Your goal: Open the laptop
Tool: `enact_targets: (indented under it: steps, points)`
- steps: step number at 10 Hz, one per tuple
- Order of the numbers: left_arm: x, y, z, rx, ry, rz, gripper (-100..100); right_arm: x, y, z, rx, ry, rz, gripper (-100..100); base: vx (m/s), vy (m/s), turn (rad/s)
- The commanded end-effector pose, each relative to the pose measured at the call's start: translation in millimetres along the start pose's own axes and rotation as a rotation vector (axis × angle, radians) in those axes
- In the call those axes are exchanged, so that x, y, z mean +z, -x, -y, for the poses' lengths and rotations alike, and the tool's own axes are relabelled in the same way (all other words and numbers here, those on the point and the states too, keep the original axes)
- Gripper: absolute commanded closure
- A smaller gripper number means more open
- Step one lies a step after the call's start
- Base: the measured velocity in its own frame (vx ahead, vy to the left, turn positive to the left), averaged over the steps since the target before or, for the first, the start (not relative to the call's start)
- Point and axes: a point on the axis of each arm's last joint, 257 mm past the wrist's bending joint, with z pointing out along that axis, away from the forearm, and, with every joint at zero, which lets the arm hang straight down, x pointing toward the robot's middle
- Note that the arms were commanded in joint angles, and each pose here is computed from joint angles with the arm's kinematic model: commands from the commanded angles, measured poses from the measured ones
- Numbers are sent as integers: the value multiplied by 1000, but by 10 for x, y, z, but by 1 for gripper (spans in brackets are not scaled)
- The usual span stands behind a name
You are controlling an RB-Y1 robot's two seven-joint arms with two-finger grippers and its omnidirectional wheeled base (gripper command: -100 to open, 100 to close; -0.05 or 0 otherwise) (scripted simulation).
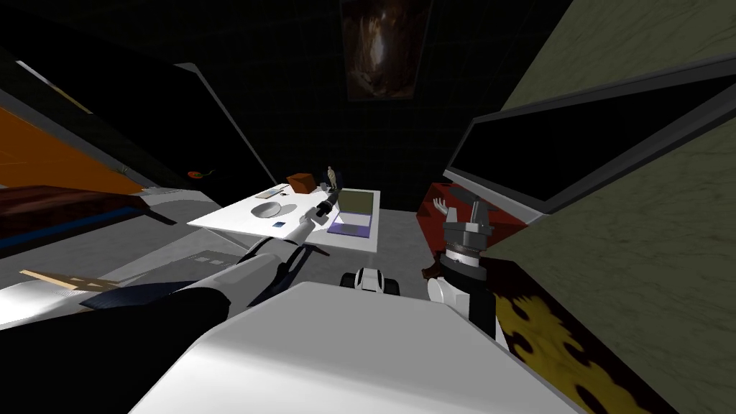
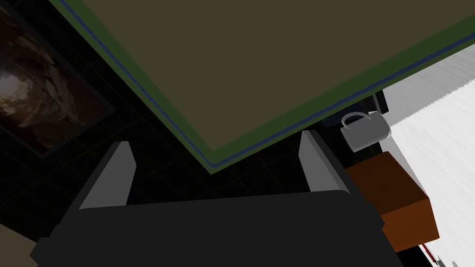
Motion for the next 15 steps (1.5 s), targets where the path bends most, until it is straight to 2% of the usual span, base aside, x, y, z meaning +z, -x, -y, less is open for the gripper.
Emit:
enact_targets:
  steps: [1,3,4,7,8,12,13,14,15]
  points:
    - [55,220,-92,20,39,20,-100,0,0,0,0,0,0,0,28,34,-43]
    - [71,287,-116,26,52,27,-100,0,0,0,0,0,0,0,23,27,-24]
    - [65,258,-97,25,48,25,-100,0,0,0,0,0,0,0,8,6,0]
    - [-138,577,-309,14,97,108,-100,0,0,0,0,0,0,0,-16,69,-303]
    - [-138,577,-309,14,97,108,-100,1,0,0,0,0,0,0,-39,76,-147]
    - [-496,1044,-586,15,171,221,-100,0,0,0,0,0,0,0,-40,75,-324]
    - [-497,1063,-574,13,168,225,-100,0,0,0,0,0,0,0,-34,62,-98]
    - [-604,1194,-636,15,187,256,-100,0,0,0,0,0,0,0,-19,43,-201]
    - [-736,1319,-774,16,222,285,-100,0,0,0,0,0,0,0,-33,65,-351]
